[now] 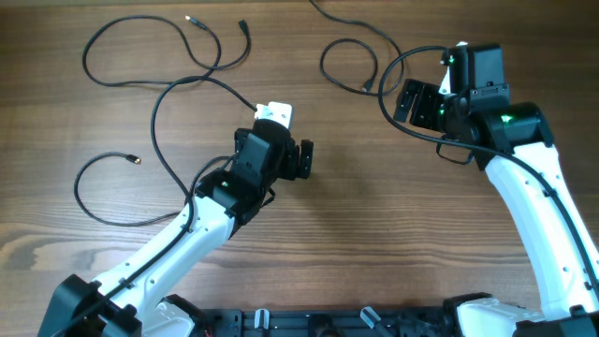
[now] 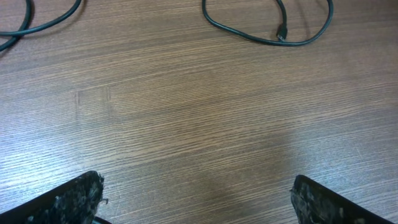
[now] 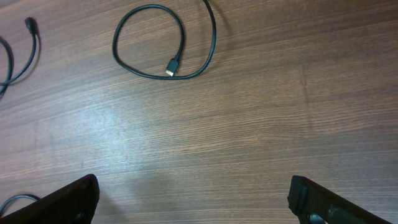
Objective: Untangle cables
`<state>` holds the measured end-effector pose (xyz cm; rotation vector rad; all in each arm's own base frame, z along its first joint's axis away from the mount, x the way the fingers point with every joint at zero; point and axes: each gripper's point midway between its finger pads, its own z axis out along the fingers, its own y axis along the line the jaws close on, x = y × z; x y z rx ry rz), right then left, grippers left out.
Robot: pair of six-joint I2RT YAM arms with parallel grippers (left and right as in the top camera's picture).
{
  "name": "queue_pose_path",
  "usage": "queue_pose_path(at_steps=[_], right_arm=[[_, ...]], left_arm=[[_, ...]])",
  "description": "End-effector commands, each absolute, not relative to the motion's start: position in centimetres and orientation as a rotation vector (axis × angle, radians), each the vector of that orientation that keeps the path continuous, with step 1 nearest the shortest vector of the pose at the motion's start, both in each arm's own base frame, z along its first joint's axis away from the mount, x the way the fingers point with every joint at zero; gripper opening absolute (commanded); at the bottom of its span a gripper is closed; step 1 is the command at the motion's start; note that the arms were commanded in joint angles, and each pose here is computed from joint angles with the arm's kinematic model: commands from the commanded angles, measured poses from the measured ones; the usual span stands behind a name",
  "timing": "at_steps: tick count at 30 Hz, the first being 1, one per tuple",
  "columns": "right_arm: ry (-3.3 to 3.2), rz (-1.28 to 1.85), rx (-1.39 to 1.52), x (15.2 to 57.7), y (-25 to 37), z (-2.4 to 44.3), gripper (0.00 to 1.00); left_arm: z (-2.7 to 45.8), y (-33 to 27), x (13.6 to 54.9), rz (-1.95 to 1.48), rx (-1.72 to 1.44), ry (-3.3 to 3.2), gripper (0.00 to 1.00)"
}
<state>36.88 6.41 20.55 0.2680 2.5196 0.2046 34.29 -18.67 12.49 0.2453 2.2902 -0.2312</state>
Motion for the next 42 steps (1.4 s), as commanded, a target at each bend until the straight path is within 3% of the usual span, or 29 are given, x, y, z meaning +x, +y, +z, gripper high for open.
queue_pose_path(at_steps=[1,14,31,42], right_arm=[[2.515,0.216,0.237,36.9,6.7,20.9,1.0],[2.515,0.216,0.237,36.9,6.7,20.9,1.0],[2.515,0.215,0.237,36.9,6.7,20.9,1.0],[2.515,0.216,0.237,36.9,6.7,20.9,1.0]], left_arm=[[13.0,-18.3,34.4,-0.226,0.22,2.277,1.0],[11.3,-16.2,32.6,-0.113,0.24,2.382,1.0],[22.2,-8.0,29.7,-0.38,-0.03,1.737,1.0],[22.7,-2.2,25.5,-0.333,-0.162,1.458,1.0]])
